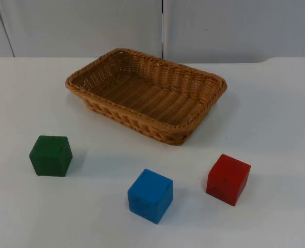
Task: Pick up one cube with each hand and place exactly two cubes into the same basket, leaving the remaining cube outside.
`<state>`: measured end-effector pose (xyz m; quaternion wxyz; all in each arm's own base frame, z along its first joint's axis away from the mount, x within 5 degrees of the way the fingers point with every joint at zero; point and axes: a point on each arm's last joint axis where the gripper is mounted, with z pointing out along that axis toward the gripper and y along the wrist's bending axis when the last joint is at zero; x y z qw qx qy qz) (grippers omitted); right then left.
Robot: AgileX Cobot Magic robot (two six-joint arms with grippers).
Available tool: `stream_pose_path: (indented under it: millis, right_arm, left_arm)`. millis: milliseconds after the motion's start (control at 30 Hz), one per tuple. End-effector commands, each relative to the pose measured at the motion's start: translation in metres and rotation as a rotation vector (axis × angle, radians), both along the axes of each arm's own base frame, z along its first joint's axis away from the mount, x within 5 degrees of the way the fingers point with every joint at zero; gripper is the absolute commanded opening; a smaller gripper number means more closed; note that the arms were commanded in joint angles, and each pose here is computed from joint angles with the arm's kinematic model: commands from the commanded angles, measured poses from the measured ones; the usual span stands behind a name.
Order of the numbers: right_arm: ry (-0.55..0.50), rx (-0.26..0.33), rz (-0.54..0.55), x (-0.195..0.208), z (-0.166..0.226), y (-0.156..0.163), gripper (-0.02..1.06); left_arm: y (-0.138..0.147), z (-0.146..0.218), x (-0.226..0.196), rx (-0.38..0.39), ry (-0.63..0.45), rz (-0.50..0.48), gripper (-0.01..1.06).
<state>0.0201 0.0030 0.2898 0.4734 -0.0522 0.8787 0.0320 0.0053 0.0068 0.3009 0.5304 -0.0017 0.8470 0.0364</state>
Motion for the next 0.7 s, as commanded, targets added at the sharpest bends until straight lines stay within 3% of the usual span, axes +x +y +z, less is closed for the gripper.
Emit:
stream_pose_path:
  millis: [0,333,667]
  right_arm:
    - [-0.014,0.000,-0.001,0.006,0.005,0.001,1.05]
    - [0.012,-0.023,0.021,0.028,0.007,0.004,1.05]
    - [0.044,-0.056,0.053,0.047,0.009,0.007,1.05]
  left_arm:
    - [-0.001,0.003,0.000,-0.012,-0.016,-0.013,1.05]
    - [-0.004,0.004,0.001,-0.042,-0.039,-0.033,1.05]
    - [-0.012,0.011,0.009,-0.141,-0.090,-0.090,1.05]
